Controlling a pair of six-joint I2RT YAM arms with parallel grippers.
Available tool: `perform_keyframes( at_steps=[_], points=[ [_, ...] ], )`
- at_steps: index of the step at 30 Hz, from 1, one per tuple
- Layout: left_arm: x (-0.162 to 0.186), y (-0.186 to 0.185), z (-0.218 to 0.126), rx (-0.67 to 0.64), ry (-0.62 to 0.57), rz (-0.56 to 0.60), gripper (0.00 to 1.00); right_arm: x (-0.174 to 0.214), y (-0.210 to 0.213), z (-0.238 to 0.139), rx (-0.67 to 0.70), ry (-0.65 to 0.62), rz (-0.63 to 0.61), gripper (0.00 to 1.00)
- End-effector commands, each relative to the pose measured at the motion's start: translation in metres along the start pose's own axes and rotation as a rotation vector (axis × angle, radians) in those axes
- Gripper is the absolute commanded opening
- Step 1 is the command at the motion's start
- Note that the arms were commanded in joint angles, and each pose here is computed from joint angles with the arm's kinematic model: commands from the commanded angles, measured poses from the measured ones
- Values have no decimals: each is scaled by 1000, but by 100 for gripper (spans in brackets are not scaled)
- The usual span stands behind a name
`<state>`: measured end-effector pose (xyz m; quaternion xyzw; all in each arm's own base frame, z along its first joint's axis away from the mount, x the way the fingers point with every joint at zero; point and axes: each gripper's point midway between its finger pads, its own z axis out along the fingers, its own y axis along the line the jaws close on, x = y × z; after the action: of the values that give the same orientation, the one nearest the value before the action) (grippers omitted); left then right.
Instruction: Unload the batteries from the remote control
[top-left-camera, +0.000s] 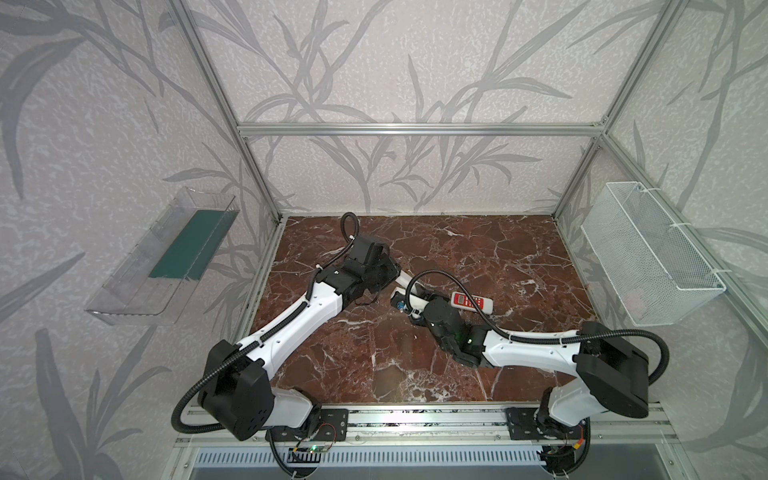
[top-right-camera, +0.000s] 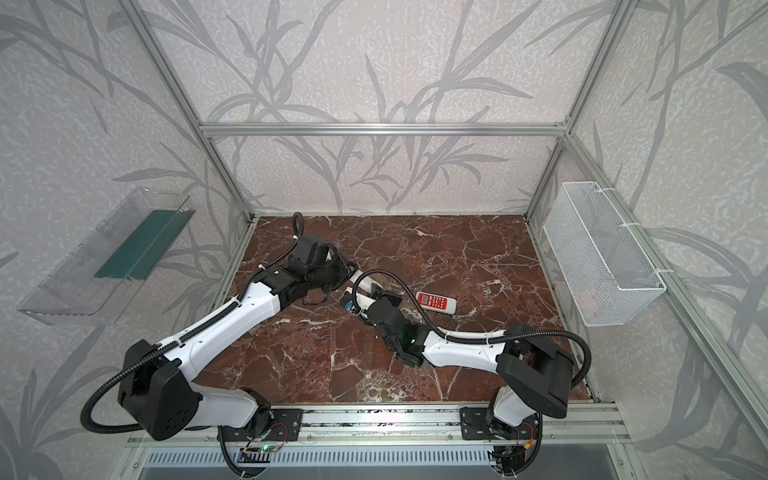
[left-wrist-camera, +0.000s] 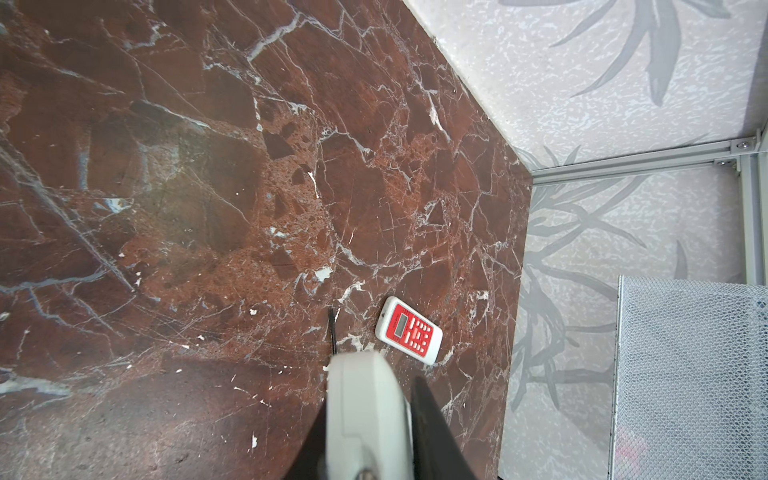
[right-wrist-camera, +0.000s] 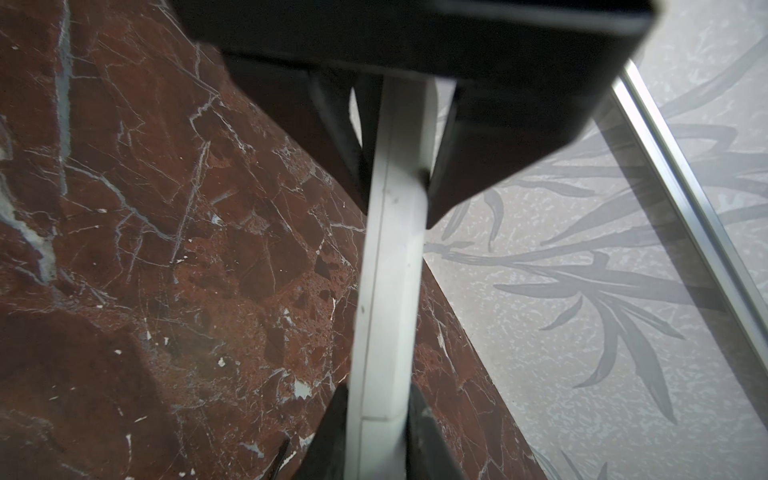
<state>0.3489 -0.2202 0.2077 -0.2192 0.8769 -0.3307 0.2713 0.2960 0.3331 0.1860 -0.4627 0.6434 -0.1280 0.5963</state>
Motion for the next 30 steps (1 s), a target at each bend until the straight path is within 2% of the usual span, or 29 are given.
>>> perform_keyframes(
  at_steps=[1, 9, 15, 18, 21, 26, 30],
  points=[
    [-4, 25, 4, -56, -54, 48, 0, -23, -17, -6, 52, -69, 64, 28],
    [-12, 20, 0, 17, -110, 26, 0, -22, -17, -9, 40, -72, 86, 48],
    [-21, 21, -4, 52, -150, 18, 0, -17, -13, -12, 10, -68, 104, 68],
    [-26, 20, -4, 90, -171, 17, 0, -12, -13, -16, -30, -63, 160, 81],
    [-29, 19, -3, 151, -194, 20, 0, 4, -23, -19, -116, -20, 323, 89],
    [-31, 14, -4, 260, -214, 26, 0, 25, -50, -20, -227, 101, 676, 95],
    [-31, 5, -8, 334, -234, 41, 0, 35, -59, -22, -301, 188, 882, 98]
  ],
)
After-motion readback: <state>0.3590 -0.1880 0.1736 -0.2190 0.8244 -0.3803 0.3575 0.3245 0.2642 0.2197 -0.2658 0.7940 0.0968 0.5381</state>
